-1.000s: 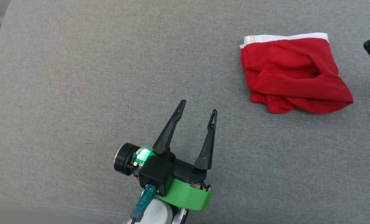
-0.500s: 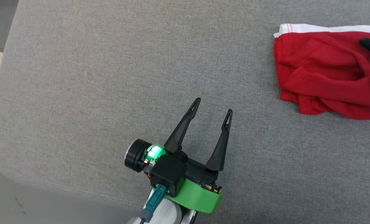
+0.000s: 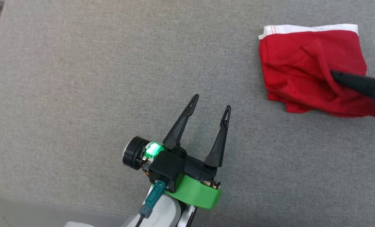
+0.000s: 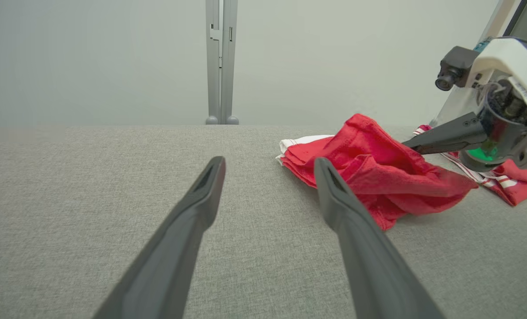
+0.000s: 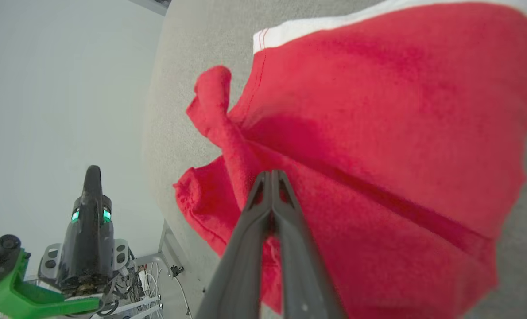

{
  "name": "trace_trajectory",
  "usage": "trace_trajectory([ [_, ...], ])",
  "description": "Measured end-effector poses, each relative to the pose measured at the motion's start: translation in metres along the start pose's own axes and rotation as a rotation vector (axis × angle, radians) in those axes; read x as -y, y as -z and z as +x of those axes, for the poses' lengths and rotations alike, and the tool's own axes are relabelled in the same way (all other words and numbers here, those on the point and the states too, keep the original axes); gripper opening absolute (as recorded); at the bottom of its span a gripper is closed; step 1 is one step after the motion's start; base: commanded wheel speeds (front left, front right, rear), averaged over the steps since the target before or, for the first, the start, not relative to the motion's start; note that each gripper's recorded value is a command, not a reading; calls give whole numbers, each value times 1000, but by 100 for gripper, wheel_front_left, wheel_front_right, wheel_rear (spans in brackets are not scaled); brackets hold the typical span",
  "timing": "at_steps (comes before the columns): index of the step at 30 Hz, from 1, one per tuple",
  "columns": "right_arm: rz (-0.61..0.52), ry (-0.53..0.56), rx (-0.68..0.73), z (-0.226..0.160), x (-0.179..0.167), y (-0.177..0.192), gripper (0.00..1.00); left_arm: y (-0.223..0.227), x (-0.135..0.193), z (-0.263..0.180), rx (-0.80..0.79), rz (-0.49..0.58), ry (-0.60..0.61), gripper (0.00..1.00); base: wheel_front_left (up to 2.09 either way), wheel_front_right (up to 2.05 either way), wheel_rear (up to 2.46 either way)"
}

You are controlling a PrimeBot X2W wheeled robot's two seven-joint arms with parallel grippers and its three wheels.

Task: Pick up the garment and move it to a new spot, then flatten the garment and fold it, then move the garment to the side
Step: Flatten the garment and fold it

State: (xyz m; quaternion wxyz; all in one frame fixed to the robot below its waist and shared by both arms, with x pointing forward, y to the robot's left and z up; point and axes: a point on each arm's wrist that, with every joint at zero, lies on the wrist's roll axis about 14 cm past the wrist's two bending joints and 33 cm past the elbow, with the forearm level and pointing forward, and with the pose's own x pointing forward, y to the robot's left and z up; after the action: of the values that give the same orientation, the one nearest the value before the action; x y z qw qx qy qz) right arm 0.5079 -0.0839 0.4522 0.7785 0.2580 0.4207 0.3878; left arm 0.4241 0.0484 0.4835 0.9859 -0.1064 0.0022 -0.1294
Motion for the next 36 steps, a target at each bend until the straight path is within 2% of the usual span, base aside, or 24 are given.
trace_trajectory([
  [5,-2,-16,-84,-12,-14,23,0,-7,4,1,22,1,14,100,0,0,0],
  [10,-6,-90,-16,-25,-44,10,0,-16,9,0,45,2,27,100,0,0,0],
  [14,-185,-20,122,-35,-45,-20,0,-21,10,-2,57,2,27,100,0,0,0],
  [21,-426,123,183,-12,-8,-3,0,-23,3,-5,59,7,4,100,0,0,0],
  [27,-377,101,136,10,6,51,0,-24,-3,-8,59,15,-15,100,0,0,0],
  [36,-381,42,156,4,-14,79,0,-25,4,-9,62,17,5,100,0,0,0],
])
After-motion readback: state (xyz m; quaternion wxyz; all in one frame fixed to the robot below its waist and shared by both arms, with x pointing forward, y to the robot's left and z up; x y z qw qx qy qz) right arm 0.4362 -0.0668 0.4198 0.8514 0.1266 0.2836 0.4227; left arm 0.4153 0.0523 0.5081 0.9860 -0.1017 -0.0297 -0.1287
